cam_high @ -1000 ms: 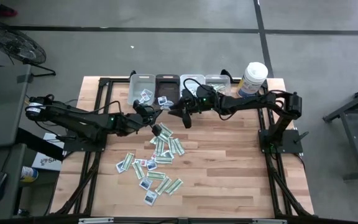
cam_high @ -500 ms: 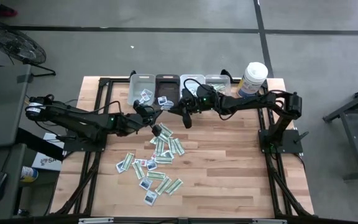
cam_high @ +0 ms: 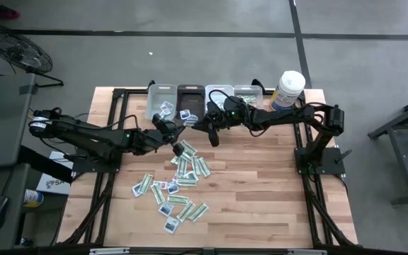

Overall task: Pick & Place First Aid Supplies
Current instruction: Put the green bandage into the transparent bin

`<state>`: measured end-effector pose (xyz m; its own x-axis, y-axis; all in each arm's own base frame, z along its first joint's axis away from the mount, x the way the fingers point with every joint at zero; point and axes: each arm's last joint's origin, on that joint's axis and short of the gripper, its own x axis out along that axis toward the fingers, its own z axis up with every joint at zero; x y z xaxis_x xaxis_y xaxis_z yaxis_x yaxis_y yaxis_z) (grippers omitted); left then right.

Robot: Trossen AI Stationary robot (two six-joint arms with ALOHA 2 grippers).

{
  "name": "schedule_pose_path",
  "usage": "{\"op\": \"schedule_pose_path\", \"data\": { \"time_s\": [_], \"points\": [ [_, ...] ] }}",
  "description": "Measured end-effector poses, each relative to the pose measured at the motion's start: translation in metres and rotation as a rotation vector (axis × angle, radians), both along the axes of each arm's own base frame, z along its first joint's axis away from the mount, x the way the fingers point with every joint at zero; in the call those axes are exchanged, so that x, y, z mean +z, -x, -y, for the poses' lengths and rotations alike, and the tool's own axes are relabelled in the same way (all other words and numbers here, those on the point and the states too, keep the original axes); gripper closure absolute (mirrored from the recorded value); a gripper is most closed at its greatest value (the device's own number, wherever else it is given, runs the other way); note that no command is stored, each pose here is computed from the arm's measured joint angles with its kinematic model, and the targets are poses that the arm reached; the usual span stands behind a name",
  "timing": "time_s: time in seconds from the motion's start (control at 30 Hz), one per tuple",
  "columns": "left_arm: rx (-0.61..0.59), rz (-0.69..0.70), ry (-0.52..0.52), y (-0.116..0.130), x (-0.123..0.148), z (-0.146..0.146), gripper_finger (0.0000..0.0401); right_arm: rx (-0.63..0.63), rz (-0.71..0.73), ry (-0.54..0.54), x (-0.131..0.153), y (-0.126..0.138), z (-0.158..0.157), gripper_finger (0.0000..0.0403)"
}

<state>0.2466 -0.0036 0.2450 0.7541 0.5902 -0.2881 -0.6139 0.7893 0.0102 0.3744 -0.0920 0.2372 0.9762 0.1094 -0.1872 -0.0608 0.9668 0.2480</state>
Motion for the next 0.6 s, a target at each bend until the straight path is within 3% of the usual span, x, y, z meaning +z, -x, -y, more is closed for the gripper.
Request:
{"op": "schedule_pose_path", "data": {
  "time_s": [0.13, 0.3, 0.47, 0.6],
  "points": [
    [-0.018, -0.026, -0.031, 0.000, 0.000, 0.000, 0.0368, 0.000, -0.013, -0.005, -0.001, 0.000, 0.000, 0.0403],
    [-0.001, -0.076, -0.056, 0.002, -0.003, -0.001, 0.0297, -0.002, -0.057, -0.017, -0.005, 0.001, 0.000, 0.0403],
    [0.056, -0.116, -0.021, 0.007, -0.009, -0.002, 0.0237, 0.007, -0.091, -0.016, -0.005, 0.004, -0.001, 0.0403],
    [0.061, -0.132, -0.006, 0.008, -0.012, -0.002, 0.0211, -0.012, -0.113, 0.016, 0.003, 0.011, -0.002, 0.0403]
  ]
}}
